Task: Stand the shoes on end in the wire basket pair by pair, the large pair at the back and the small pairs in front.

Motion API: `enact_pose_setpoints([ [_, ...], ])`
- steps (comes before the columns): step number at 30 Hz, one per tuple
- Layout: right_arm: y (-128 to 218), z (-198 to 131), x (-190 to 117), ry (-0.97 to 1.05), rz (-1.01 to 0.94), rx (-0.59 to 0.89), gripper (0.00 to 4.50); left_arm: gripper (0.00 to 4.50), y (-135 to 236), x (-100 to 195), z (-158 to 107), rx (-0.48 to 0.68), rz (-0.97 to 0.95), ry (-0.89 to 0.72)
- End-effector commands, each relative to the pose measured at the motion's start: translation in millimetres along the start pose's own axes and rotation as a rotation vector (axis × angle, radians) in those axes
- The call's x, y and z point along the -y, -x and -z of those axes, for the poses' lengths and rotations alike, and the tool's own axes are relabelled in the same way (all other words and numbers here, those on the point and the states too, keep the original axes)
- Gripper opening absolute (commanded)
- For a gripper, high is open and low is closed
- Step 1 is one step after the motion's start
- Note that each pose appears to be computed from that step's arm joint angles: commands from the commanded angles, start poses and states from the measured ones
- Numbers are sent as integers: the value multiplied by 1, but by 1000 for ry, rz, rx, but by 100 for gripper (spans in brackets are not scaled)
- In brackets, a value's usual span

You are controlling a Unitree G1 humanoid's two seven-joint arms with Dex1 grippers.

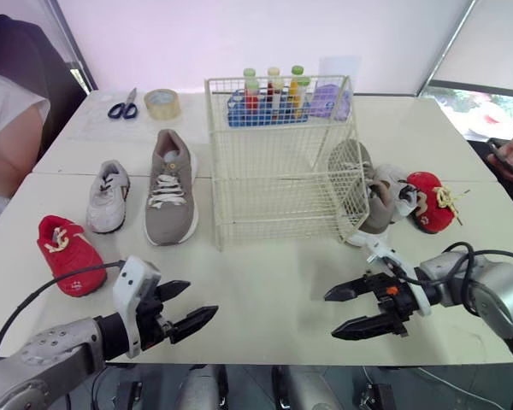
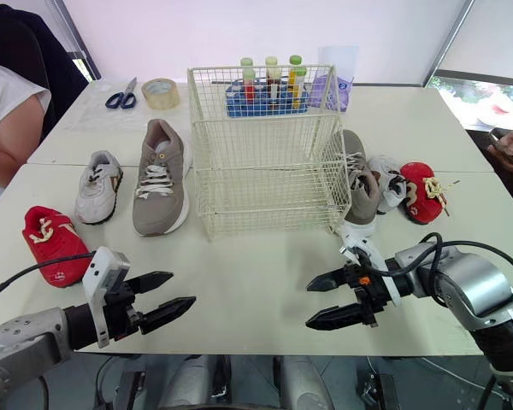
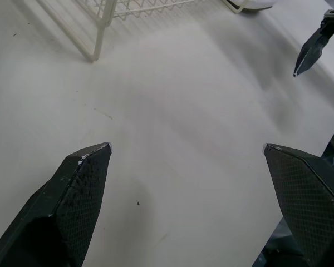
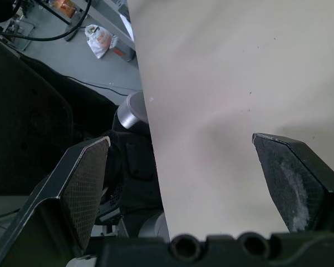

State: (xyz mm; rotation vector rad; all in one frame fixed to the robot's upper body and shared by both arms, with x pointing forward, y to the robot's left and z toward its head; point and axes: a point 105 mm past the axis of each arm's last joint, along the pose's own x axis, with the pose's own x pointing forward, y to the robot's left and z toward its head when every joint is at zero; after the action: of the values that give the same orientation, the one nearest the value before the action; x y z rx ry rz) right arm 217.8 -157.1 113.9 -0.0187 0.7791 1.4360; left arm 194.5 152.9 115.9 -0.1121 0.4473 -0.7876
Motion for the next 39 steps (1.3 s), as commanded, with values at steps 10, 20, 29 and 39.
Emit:
enact_pose_setpoints([
  [10, 3, -10, 0, 55, 27, 21, 450, 448, -3, 1, -9, 36, 19, -14],
  [20, 10, -25, 8, 111, 98, 42, 450, 448, -5, 4, -18, 57, 72, -30],
  [29, 62, -75, -6, 340, 227, -34, 450, 448, 6, -10, -32, -14, 98, -148],
  [39, 90, -142, 19, 642, 279, -203, 450, 448, 25, 10, -101, -3, 218, -416],
])
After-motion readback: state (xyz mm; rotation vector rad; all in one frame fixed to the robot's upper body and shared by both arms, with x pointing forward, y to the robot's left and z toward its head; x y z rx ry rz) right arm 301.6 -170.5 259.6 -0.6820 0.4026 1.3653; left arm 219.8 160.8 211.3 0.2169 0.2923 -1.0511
